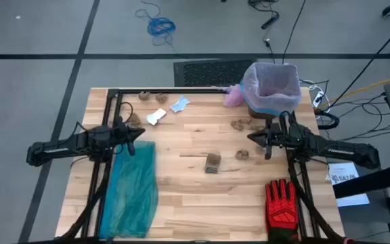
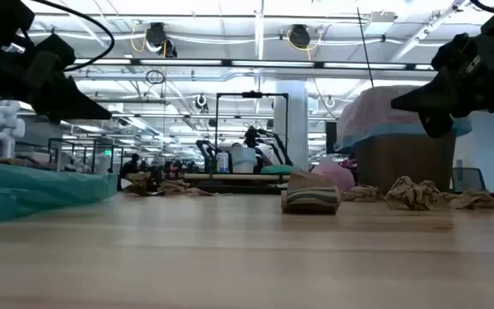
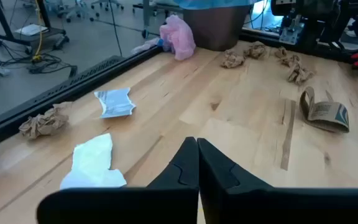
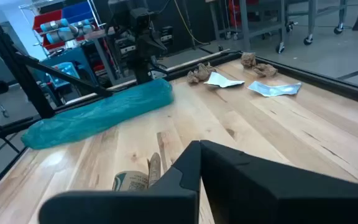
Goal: Place trash/remove bag and relplace
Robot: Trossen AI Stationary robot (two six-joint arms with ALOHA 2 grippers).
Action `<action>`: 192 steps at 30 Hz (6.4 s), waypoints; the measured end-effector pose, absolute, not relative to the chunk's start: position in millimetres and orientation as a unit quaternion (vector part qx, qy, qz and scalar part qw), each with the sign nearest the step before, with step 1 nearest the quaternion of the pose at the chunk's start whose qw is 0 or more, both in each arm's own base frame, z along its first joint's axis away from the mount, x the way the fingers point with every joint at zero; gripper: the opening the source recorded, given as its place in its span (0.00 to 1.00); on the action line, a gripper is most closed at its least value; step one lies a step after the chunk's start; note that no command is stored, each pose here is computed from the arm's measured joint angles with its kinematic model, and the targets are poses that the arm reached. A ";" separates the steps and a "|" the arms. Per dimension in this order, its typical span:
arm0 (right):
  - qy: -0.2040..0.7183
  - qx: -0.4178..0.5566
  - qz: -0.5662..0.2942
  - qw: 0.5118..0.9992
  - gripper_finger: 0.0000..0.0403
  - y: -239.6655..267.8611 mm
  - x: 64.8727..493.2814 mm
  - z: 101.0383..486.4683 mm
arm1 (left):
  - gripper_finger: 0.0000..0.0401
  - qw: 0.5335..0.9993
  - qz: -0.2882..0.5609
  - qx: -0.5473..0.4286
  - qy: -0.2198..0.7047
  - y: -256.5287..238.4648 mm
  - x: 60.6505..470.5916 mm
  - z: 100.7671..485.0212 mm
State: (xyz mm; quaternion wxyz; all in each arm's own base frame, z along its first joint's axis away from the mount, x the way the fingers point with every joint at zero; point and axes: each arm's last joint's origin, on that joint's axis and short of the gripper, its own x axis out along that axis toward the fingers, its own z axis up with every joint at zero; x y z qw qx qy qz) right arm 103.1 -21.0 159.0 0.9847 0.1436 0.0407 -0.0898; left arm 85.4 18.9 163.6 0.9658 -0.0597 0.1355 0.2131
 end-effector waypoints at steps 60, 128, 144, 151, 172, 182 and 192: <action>-0.027 0.300 -0.092 0.949 0.00 -21.9 103.5 168.9 | 0.00 0.966 0.213 -0.060 0.135 18.9 85.4 163.7; 0.351 0.297 -0.074 0.885 0.41 -3.6 261.6 126.1 | 0.00 0.966 0.213 -0.060 0.136 18.9 85.4 163.6; 0.265 0.308 -0.086 0.910 0.01 -14.5 311.9 175.0 | 0.00 0.966 0.213 -0.060 0.136 18.9 85.4 163.6; 0.243 0.254 -0.125 0.928 0.00 -35.6 344.5 247.3 | 0.00 0.966 0.213 -0.060 0.135 18.9 85.4 163.7; 0.437 0.070 -0.457 0.771 0.00 -131.7 244.3 431.5 | 0.00 0.967 0.207 -0.019 0.144 18.9 85.4 163.6; 0.512 0.072 -0.548 0.658 0.00 -167.9 199.8 424.5 | 0.00 0.967 0.207 -0.019 0.144 18.9 85.4 163.6; 0.541 0.107 -0.560 0.618 0.00 -203.6 164.5 420.1 | 0.00 0.967 0.207 -0.020 0.144 18.9 85.5 163.7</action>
